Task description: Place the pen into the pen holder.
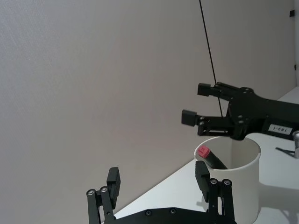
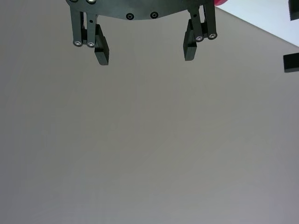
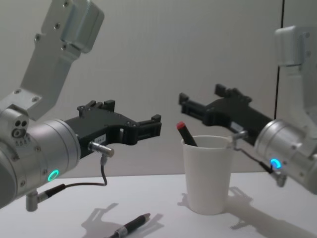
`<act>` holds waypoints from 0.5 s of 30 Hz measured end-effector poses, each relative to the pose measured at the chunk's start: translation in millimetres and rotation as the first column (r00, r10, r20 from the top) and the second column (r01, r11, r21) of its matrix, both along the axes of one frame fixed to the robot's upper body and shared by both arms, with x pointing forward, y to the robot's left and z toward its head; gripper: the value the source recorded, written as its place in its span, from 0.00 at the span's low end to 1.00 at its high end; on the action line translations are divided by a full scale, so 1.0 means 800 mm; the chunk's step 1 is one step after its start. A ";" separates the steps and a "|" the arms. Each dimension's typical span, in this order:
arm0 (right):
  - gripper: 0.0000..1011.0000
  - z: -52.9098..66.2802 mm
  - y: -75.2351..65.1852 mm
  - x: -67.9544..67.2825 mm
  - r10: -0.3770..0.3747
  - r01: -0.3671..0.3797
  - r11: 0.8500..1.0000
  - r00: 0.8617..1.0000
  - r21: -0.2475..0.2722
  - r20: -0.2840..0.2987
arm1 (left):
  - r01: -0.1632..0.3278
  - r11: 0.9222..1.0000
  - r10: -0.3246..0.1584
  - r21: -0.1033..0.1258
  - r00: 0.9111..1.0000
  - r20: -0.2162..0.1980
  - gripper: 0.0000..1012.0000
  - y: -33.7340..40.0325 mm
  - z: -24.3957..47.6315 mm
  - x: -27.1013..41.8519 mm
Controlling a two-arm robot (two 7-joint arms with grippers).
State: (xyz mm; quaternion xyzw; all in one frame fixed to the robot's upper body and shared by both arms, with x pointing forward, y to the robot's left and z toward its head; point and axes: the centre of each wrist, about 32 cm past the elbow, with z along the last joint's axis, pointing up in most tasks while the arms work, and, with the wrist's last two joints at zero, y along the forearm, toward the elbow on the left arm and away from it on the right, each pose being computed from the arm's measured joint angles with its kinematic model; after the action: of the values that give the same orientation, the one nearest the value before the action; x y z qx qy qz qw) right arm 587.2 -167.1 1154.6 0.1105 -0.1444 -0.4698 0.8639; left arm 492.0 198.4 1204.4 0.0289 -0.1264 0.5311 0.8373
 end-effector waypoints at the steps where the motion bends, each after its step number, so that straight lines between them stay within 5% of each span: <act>1: 0.99 0.004 -0.004 -0.003 -0.009 0.009 1.000 1.000 0.009 -0.001 | 0.000 1.000 0.000 0.000 1.000 0.000 0.99 0.0000 0.0000 0.0000; 15: 0.99 0.018 -0.042 -0.041 -0.100 0.102 0.993 0.994 0.054 -0.039 | 0.000 1.000 0.000 0.000 1.000 0.000 0.99 0.0000 0.0000 0.0000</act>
State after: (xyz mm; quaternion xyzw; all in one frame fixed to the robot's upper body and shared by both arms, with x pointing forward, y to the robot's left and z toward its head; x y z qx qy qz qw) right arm 554.2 -200.3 1169.1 0.1185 -0.1208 -0.5188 0.8380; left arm 492.0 198.4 1204.4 0.0289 -0.1265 0.5311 0.8373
